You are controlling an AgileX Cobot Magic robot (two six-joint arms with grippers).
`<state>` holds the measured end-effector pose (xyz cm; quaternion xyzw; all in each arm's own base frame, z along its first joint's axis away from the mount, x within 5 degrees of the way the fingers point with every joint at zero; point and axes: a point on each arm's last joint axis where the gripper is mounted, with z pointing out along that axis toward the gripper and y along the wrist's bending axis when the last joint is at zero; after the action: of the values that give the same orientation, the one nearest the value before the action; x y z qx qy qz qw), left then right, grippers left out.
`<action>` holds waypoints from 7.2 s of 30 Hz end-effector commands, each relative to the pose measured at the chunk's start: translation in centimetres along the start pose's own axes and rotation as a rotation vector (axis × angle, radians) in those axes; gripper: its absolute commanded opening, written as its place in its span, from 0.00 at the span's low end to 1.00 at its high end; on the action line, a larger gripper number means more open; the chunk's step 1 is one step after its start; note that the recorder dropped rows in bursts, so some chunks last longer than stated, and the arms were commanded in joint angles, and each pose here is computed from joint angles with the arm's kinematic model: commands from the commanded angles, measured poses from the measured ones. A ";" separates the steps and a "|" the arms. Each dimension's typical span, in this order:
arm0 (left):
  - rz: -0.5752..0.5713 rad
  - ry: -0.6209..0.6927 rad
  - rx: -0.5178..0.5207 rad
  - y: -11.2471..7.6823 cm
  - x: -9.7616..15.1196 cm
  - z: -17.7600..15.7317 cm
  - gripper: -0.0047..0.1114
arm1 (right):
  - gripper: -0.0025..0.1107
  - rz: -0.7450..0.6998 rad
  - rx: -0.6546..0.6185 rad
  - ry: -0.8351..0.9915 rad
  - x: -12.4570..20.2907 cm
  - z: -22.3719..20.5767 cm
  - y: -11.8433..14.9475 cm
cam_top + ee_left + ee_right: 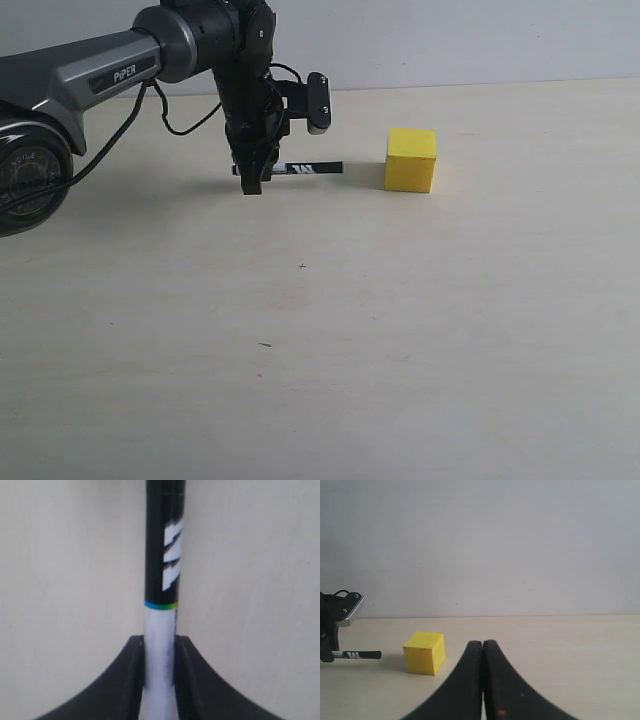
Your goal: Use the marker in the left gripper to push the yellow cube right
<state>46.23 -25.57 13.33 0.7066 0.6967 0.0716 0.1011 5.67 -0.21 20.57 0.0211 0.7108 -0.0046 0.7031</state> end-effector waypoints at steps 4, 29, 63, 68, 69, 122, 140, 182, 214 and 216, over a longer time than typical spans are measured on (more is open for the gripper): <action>0.018 -0.020 -0.023 0.1 -0.6 -0.3 0.04 | 0.02 -0.001 0.005 -0.011 0.0 0.0 0.0; 0.152 -0.119 -0.140 -1.5 -5.8 -0.8 0.04 | 0.02 -0.002 0.005 -0.011 0.0 0.0 0.0; -0.051 0.006 -0.182 -1.3 -4.6 0.7 0.04 | 0.02 -0.002 0.005 -0.011 0.0 0.0 0.0; -0.031 -0.033 -0.212 -1.6 -5.9 0.5 0.04 | 0.02 0.001 0.005 -0.011 0.0 0.0 0.0; -0.023 -0.050 -0.223 -1.8 -6.4 0.4 0.04 | 0.02 0.001 0.005 -0.011 0.0 0.0 0.0; -0.120 0.045 -0.358 -4.9 -10.5 -0.5 0.04 | 0.02 -0.002 0.005 -0.011 0.0 0.0 0.0; -0.581 0.030 -0.172 -1.5 -4.1 -4.3 0.04 | 0.02 0.001 0.005 -0.011 0.0 0.0 0.0; -1.598 -0.121 0.222 -18.8 1.9 -9.2 0.04 | 0.02 -0.001 0.005 -0.011 0.0 0.0 0.0; -1.695 -0.031 0.326 -17.8 -1.5 -2.7 0.04 | 0.02 0.001 0.005 -0.011 0.0 0.0 0.0; -1.695 -0.031 0.326 -17.8 -1.5 -2.7 0.04 | 0.02 0.001 0.005 -0.011 0.0 0.0 0.0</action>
<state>28.08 -26.57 11.46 -0.0448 0.9899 -0.1332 0.0195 5.67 -0.21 20.57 0.0211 0.7108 -0.0046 0.7031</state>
